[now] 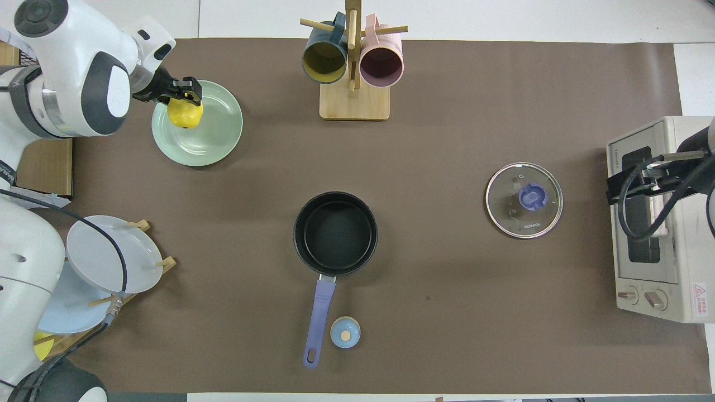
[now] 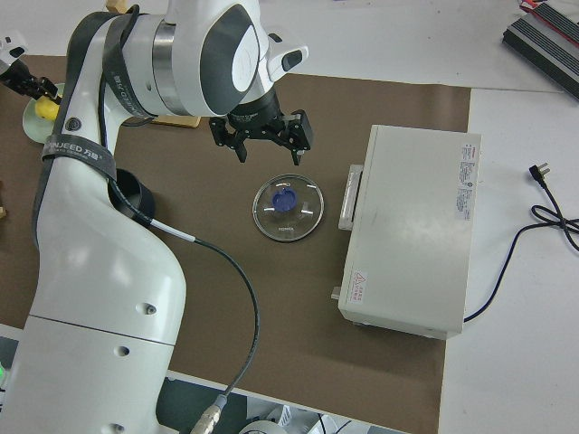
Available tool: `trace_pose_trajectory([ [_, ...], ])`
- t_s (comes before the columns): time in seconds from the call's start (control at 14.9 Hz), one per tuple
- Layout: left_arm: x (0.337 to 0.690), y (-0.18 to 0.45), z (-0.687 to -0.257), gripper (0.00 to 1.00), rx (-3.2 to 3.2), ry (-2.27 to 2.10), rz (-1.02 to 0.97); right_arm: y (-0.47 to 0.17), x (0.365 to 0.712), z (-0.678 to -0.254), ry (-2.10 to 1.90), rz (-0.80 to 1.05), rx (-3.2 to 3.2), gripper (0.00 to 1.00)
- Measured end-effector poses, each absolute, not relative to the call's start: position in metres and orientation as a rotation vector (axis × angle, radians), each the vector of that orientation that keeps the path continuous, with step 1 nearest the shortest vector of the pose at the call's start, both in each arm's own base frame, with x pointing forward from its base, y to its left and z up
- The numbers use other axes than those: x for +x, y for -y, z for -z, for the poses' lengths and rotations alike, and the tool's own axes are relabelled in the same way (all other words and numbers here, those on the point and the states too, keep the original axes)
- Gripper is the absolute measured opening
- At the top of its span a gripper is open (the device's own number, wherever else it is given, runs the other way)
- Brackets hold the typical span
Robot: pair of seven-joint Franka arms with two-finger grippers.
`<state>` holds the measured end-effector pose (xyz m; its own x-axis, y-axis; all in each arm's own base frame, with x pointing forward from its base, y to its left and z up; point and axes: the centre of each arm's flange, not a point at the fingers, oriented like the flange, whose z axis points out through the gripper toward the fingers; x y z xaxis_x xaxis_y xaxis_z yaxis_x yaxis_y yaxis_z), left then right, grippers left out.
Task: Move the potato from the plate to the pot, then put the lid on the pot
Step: 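Reach the left gripper to the yellow potato on the green plate and grasp it, then carry the potato toward the pot while the right gripper grasps the lid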
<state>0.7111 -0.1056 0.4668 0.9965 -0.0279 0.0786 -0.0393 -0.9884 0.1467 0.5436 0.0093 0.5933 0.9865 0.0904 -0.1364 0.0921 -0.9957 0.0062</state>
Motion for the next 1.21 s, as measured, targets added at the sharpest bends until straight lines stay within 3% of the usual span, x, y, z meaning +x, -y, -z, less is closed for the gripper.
trace_pose_trajectory([
  [0.2,0.651,0.13,-0.572,0.62,2.972,-0.029,-0.065,-0.017,0.553,-0.56,-0.201,0.102,3.134,1.0],
  [0.4,0.588,0.182,-0.613,0.62,2.967,-0.081,-0.027,-0.039,0.562,-0.52,-0.264,0.071,3.13,1.0],
  [0.74,0.5,0.278,-0.571,0.62,2.988,-0.074,0.084,-0.042,0.567,-0.441,-0.298,0.076,3.128,1.0],
  [1.21,0.457,0.343,-0.487,0.62,2.946,-0.126,-0.039,-0.041,0.559,-0.4,-0.406,0.017,3.117,1.0],
])
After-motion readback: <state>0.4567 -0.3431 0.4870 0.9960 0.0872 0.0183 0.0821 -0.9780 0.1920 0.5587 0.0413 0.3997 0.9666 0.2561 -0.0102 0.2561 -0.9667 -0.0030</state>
